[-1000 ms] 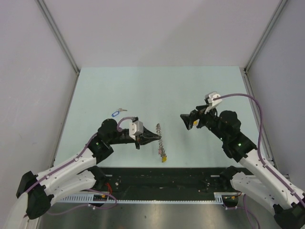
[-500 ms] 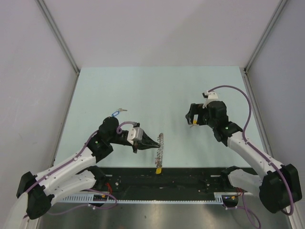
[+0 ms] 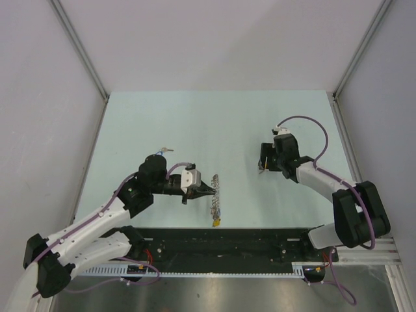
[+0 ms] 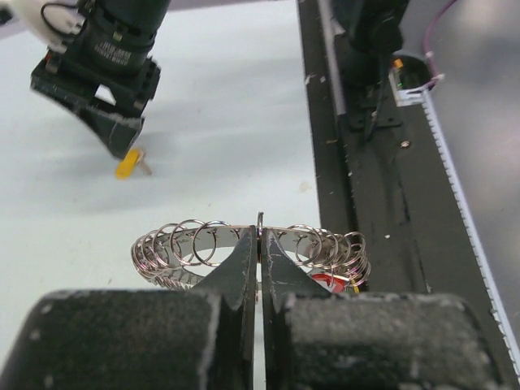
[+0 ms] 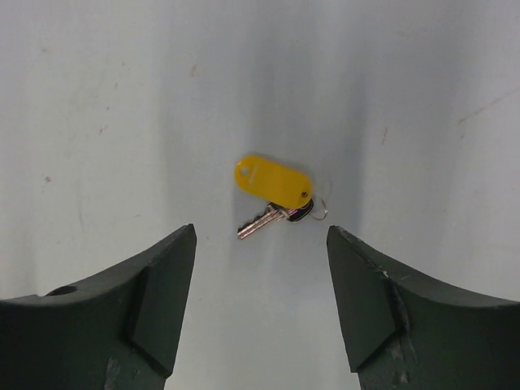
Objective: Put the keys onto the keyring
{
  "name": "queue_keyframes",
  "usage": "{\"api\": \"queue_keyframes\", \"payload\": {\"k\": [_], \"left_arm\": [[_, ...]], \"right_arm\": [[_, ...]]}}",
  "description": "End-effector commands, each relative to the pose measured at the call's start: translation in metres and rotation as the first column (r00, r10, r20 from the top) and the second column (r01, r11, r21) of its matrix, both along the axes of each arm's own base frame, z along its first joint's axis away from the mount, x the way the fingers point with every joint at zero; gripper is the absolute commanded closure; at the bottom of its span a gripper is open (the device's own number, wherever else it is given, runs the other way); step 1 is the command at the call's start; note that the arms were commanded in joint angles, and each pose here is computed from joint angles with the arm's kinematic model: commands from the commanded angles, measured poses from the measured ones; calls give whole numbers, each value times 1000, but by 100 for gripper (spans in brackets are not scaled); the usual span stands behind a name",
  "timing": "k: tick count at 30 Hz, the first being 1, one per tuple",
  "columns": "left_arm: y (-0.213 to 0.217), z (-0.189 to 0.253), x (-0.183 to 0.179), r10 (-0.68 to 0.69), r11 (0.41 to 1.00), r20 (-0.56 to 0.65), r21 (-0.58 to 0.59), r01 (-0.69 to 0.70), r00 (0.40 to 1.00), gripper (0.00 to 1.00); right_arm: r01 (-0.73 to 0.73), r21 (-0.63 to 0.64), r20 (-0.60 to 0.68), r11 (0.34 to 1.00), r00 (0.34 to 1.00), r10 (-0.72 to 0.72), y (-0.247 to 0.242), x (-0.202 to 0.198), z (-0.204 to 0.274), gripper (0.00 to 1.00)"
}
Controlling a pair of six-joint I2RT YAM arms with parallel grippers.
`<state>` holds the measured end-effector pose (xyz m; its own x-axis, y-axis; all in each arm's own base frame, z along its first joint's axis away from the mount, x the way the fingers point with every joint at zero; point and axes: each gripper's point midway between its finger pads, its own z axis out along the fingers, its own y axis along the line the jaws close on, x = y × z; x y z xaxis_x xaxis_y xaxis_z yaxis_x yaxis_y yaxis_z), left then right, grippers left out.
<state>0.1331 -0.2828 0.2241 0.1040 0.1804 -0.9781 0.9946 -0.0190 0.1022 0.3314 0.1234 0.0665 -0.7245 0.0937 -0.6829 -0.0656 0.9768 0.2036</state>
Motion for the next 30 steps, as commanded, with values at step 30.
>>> {"api": "queue_keyframes", "payload": {"k": [30], "left_arm": [[13, 18, 39, 218, 975, 104, 7, -220, 970, 100]], "right_arm": [[64, 193, -119, 979, 992, -42, -25, 19, -31, 67]]}}
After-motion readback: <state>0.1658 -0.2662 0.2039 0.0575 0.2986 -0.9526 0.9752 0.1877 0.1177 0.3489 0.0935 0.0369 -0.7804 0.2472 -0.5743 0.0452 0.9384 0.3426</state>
